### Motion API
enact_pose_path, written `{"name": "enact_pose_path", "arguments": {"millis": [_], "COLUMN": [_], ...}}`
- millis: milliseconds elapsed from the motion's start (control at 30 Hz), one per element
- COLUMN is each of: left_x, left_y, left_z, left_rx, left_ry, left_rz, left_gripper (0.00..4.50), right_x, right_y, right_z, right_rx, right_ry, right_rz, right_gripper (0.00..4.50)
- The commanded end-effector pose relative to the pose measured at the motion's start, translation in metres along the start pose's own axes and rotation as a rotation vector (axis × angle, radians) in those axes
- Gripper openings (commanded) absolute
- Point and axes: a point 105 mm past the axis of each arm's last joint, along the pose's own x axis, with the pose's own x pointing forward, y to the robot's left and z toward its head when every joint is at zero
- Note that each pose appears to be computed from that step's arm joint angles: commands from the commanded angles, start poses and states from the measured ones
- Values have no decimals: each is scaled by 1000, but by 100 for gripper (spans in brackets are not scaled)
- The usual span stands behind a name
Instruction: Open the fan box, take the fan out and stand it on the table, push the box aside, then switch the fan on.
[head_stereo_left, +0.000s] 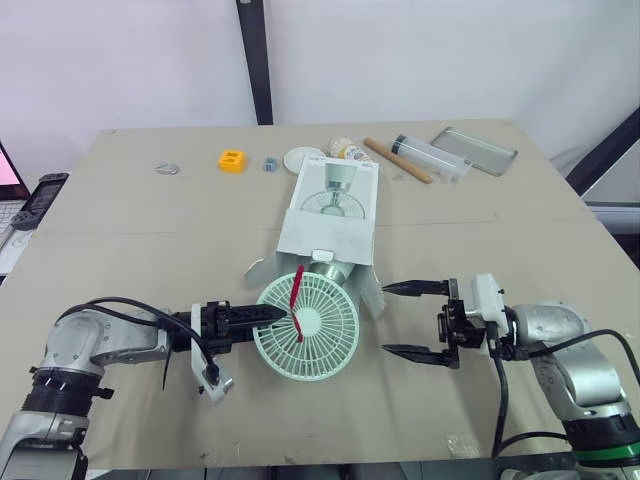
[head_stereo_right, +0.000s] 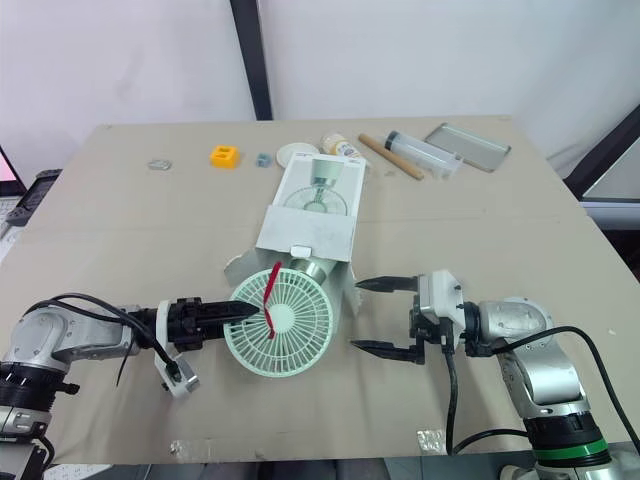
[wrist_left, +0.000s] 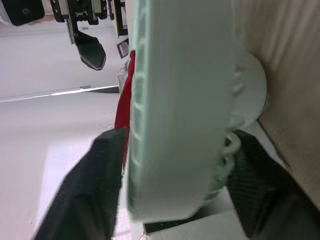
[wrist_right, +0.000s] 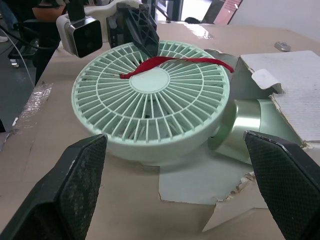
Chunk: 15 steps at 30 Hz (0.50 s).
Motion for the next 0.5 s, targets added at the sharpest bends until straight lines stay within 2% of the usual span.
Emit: {"name": "enact_pose_path", "arguments": {"millis": [33,167,333,500], "left_x": [2,2,4,1], "left_y": [4,2,12,22], "left_z": [-4,-4,-6,-9], "left_rx": [12,-19,-114,-379], "left_ry": [15,19,30,65], "left_rz": [35,46,128,165], "left_gripper": [214,214,214,214], "right_x": [0,1,0,-1], "right_y": [0,0,-4,-12], "right_z": [10,10,10,12], "right_rx": [-50,-51,-55,-69], "right_ry": [-8,-7,-18,-35], "right_rz": [1,-2,-28,-56], "right_gripper": [450,450,450,450]}}
